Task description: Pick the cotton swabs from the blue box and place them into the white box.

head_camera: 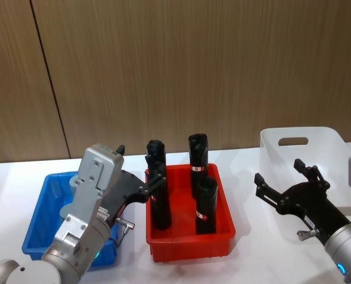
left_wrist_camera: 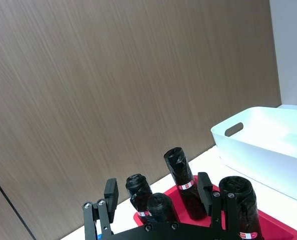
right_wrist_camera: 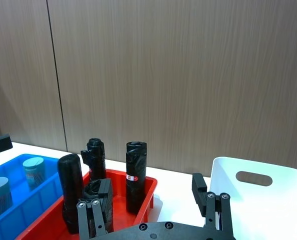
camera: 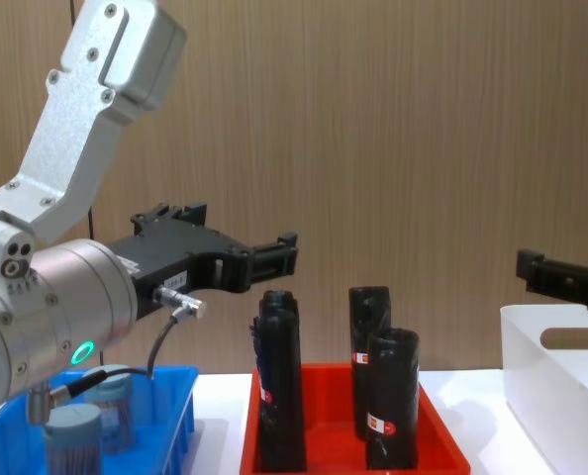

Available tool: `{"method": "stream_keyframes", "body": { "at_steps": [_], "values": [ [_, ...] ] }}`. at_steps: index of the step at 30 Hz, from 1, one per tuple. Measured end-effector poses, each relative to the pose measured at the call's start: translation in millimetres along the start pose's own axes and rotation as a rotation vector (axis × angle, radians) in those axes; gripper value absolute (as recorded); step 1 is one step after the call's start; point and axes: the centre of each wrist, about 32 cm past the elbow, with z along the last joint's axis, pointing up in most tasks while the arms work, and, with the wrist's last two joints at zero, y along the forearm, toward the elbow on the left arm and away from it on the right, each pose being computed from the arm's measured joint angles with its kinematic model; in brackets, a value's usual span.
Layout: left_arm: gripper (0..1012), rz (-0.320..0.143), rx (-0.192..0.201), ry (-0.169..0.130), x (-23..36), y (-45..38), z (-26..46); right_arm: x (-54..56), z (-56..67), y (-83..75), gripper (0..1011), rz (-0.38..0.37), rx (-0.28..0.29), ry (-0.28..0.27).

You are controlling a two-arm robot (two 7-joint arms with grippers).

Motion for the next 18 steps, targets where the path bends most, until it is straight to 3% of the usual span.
{"method": "stream_keyframes", "body": {
  "at_steps": [18],
  "values": [
    [1004, 0.000, 0.000, 0.000, 0.0, 0.0, 0.0, 0.0, 0.0, 0.0, 1001, 0.000, 0.000, 0.000]
  ]
}}
